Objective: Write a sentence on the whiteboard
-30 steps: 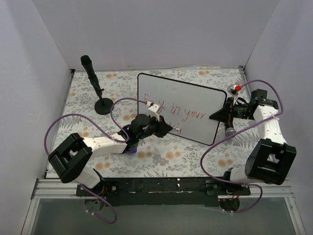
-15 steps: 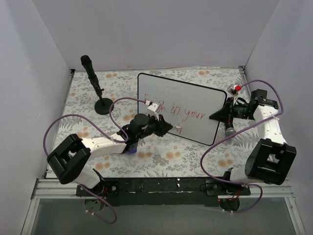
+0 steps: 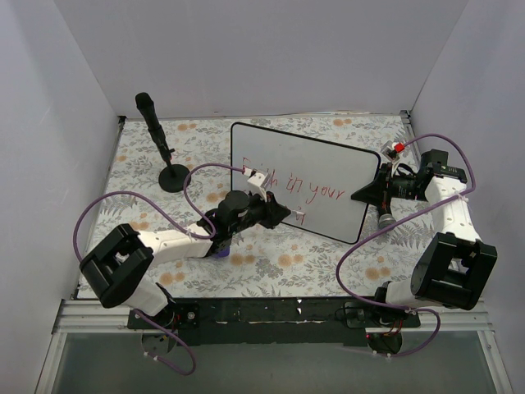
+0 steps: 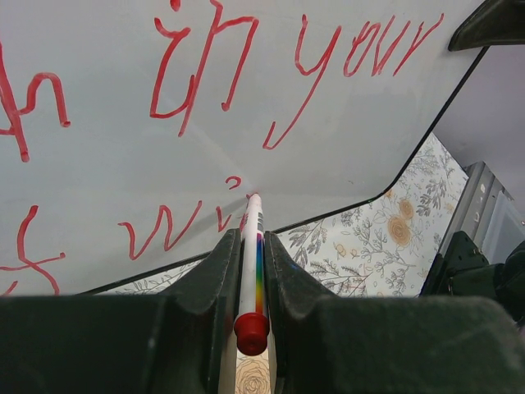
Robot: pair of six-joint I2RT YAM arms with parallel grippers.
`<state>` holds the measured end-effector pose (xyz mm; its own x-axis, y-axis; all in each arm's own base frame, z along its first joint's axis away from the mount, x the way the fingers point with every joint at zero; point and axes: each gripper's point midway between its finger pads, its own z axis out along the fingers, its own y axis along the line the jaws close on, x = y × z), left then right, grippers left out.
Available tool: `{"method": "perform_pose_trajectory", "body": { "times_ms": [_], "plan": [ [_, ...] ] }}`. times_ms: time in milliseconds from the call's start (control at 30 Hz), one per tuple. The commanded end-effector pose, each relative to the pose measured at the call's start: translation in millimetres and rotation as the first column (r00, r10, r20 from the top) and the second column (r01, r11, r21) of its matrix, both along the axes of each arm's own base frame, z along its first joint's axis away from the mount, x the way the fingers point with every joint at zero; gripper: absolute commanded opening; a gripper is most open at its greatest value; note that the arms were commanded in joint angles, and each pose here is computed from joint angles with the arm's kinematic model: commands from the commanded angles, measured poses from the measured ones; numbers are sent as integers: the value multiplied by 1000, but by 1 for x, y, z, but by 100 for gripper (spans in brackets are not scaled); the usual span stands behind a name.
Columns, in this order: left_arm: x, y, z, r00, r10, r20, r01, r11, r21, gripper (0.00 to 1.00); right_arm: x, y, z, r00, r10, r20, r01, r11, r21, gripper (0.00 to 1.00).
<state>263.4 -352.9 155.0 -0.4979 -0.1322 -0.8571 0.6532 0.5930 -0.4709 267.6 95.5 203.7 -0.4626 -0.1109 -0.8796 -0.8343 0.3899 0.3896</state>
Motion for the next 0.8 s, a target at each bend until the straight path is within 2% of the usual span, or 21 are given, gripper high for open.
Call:
{"method": "perform_pose_trajectory", "body": {
  "times_ms": [0, 767],
  "plan": [
    [6, -5, 15, 1000, -1, 24, 2, 999, -36, 0, -5, -3, -6, 1000, 0, 14, 1, 996, -84, 1],
    [4, -8, -20, 999, -18, -42, 19, 999, 30, 0, -5, -4, -6, 1000, -2, 13, 3, 996, -84, 1]
  ]
}}
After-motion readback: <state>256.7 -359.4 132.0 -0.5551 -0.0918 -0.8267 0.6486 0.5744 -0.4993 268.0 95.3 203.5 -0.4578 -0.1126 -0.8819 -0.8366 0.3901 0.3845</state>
